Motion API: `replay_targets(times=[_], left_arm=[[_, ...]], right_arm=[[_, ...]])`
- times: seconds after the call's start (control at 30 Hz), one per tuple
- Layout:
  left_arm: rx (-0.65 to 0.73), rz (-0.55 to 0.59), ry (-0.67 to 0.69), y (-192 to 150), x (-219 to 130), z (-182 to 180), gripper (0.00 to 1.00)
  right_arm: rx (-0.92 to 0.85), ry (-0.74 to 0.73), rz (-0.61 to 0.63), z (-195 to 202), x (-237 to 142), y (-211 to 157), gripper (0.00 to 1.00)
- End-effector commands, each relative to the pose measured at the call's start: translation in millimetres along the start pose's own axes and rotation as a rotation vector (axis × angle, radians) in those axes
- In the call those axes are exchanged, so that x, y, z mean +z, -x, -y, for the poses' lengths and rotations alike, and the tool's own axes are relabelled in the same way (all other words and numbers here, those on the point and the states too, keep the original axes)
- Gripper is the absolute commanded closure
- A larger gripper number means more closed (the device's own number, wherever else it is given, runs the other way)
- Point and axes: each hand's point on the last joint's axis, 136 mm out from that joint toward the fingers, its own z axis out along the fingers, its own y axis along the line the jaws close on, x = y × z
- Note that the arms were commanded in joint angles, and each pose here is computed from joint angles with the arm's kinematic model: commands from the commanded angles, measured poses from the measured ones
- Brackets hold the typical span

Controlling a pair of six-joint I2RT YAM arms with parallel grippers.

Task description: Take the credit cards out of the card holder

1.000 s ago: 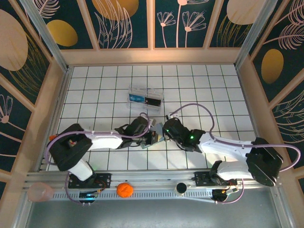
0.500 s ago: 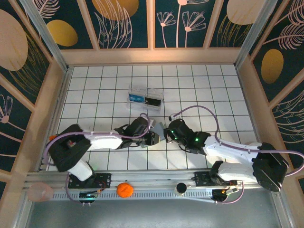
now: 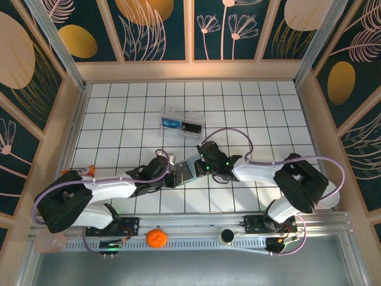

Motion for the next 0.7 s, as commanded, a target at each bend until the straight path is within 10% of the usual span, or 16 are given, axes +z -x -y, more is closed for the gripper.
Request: replay_targets(times=[0.0,0.33,0.67], left_arm=[[-0.012,0.02,0.057,1.7,-1.6,-15.5,0.72],[-0.065,0.086,0.085,22.4,-0.4,-38.4,0.79],[-0.021,0.202,-0.111,54.9,-30.7,9.8,0.59]], right_arm=[[0.047,-0.05,-0.03,15.4,8.3,-10.6,0.97],[0.129,-0.105,-0.023,17.1,-12.6,-39.8,0.97],[0.062,0.183,0.044,-50.7,-33.6,16.1,0.75]])
